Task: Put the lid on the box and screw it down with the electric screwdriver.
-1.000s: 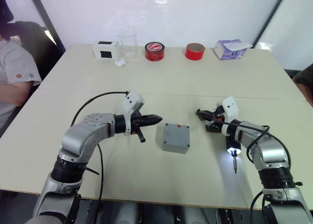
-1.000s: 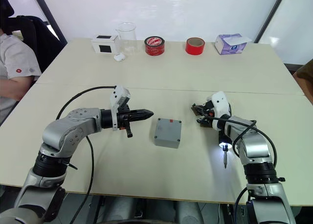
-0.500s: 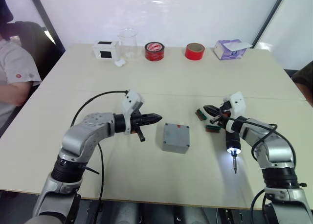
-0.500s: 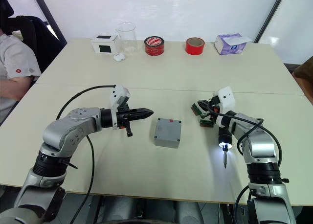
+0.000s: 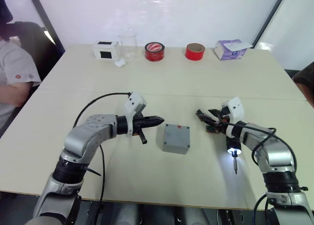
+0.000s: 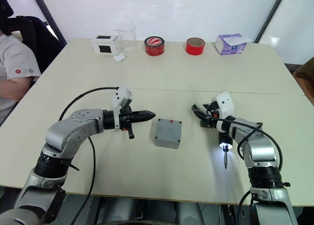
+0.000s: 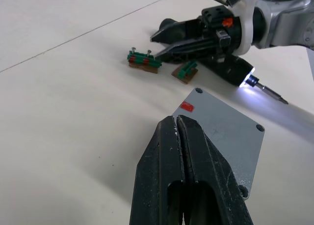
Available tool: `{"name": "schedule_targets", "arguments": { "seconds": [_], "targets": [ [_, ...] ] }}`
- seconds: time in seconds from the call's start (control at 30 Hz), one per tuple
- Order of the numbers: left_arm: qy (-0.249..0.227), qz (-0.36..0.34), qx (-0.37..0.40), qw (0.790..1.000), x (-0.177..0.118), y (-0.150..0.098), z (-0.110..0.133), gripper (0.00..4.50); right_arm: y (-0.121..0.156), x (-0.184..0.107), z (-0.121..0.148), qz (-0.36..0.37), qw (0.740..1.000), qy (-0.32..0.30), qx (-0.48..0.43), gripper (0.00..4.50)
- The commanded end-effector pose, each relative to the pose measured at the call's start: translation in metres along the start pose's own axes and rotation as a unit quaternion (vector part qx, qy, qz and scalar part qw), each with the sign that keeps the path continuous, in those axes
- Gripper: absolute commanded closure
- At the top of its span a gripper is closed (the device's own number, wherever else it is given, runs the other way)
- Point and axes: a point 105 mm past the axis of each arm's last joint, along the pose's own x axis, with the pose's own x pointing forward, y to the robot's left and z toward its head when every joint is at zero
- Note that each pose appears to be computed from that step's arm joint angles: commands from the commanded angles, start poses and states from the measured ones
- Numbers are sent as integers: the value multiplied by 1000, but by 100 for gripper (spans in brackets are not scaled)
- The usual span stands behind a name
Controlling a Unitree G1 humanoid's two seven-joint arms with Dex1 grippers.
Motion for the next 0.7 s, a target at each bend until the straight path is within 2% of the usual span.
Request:
{"name": "schedule_targets", "arguments": {
  "seconds": [0.03, 0.1, 0.2, 0.27, 0.7],
  "targets": [
    [-10, 1, 18, 1000, -2, -2, 9, 450, -4, 0, 12, -6, 1000, -20, -15, 214],
    [-10, 2, 18, 1000, -2, -2, 9, 450, -4, 2, 12, -4, 1000, -22, -14, 214],
    [-10, 2, 17, 1000, -2, -2, 8, 450, -4, 3, 12, -4, 1000, -23, -15, 290],
    [-9, 3, 16, 1000, -2, -2, 7, 450, -4, 4, 12, -4, 1000, -23, -15, 375],
    [-8, 4, 16, 1000, -2, -2, 5, 450, -3, 7, 12, 1, 1000, -24, -18, 375]
  ]
}}
